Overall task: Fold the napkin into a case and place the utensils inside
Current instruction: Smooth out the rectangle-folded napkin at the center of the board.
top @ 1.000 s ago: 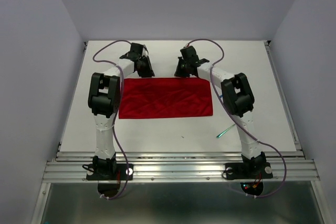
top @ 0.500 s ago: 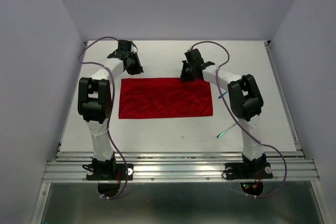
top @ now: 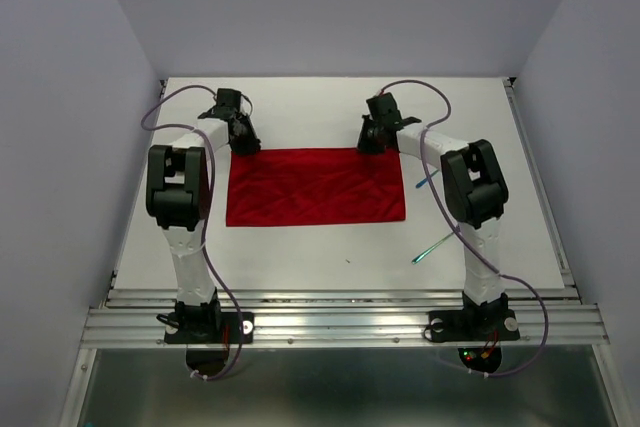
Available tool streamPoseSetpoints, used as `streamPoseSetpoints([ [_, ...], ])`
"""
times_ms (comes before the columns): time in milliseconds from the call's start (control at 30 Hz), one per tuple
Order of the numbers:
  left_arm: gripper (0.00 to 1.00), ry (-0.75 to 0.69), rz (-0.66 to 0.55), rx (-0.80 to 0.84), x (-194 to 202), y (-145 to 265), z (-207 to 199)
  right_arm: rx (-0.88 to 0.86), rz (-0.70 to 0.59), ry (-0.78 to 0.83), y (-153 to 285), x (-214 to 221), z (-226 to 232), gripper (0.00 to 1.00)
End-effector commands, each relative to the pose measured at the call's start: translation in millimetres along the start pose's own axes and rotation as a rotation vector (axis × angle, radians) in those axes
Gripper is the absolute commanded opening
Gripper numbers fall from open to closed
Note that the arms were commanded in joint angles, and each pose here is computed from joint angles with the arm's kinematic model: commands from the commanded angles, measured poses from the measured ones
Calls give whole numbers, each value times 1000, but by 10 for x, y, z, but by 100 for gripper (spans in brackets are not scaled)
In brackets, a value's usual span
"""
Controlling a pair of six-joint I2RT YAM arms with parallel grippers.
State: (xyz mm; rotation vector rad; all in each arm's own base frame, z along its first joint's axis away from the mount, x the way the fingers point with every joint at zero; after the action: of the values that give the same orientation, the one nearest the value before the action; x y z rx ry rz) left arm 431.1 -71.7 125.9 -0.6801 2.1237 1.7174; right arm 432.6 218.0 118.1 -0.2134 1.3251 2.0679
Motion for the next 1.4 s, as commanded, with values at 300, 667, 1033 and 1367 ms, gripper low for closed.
streamPoseSetpoints([
  [300,32,22,11,-117,32,-35,461,93,-29,-54,-17,-184,-538,8],
  [667,32,29,22,-93,45,-103,472,92,-100,-52,169,-362,-531,8],
  [1033,32,25,33,-86,64,-105,471,167,-123,-83,204,-456,-844,8],
  [1367,31,25,39,-73,81,-115,465,201,-183,-93,373,-612,-973,8],
])
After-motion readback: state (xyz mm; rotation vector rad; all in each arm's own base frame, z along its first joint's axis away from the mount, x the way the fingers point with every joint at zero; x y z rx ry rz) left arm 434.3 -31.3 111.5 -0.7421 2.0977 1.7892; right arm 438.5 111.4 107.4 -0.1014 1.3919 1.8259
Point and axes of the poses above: each gripper's point midway between its finger pads, its own y axis back along the fingers, its own z axis along the line the jaws close on, x = y × z, the point moved 10 cm from there along y, back along the fingers, and after that the axes turned 12 degrees about -y, right-handed, at the moved point
